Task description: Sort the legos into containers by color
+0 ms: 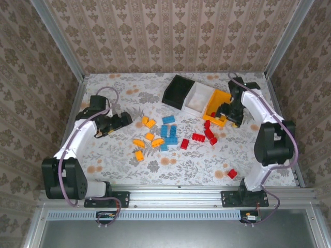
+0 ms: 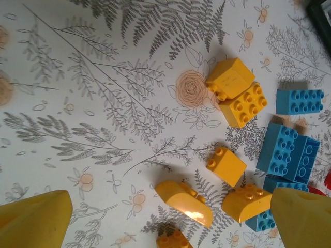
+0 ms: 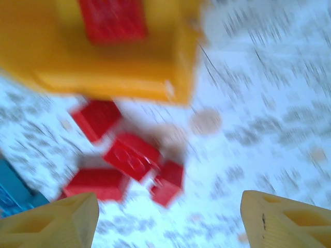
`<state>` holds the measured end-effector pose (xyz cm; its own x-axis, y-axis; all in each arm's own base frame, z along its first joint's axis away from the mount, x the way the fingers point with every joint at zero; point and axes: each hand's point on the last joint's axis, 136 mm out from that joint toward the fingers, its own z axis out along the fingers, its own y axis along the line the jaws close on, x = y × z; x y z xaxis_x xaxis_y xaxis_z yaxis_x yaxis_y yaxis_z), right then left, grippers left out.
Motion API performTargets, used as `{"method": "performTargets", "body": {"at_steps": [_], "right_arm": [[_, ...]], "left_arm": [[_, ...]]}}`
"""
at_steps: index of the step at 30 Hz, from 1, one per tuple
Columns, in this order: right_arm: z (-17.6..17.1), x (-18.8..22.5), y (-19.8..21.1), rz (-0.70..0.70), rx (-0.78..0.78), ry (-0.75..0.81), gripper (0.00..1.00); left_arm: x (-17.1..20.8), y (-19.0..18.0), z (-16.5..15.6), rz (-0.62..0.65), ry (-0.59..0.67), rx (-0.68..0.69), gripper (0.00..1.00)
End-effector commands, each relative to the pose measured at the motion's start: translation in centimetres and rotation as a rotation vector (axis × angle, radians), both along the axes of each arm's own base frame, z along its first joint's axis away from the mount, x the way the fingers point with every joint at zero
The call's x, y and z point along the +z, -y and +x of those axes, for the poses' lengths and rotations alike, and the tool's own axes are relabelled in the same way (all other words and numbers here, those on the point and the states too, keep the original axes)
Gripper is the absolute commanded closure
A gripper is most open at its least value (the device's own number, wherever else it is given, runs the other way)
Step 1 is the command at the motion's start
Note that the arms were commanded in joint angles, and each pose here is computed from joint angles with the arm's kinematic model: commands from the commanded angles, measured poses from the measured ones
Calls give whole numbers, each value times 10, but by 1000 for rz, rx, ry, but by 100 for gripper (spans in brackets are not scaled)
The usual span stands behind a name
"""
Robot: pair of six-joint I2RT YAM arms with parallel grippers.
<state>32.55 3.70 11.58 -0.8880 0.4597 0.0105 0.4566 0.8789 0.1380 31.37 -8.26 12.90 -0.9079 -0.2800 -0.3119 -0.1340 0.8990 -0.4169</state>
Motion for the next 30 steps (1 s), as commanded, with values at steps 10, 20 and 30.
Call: {"method": "performTargets", "body": {"at_steps": [10,20,30], "right_arm": [[-137,-19,7,-43,-160,-228,20],[-180,-46,8,-54,-424,-289,7],[-191,-72,-1,-13,-554,-335,12]], "left_arm": [[-2,43,25,-35,1,-97,0],[0,40,19,-4,4,-103,0],[3,30,10,32,10,-92,0]]}}
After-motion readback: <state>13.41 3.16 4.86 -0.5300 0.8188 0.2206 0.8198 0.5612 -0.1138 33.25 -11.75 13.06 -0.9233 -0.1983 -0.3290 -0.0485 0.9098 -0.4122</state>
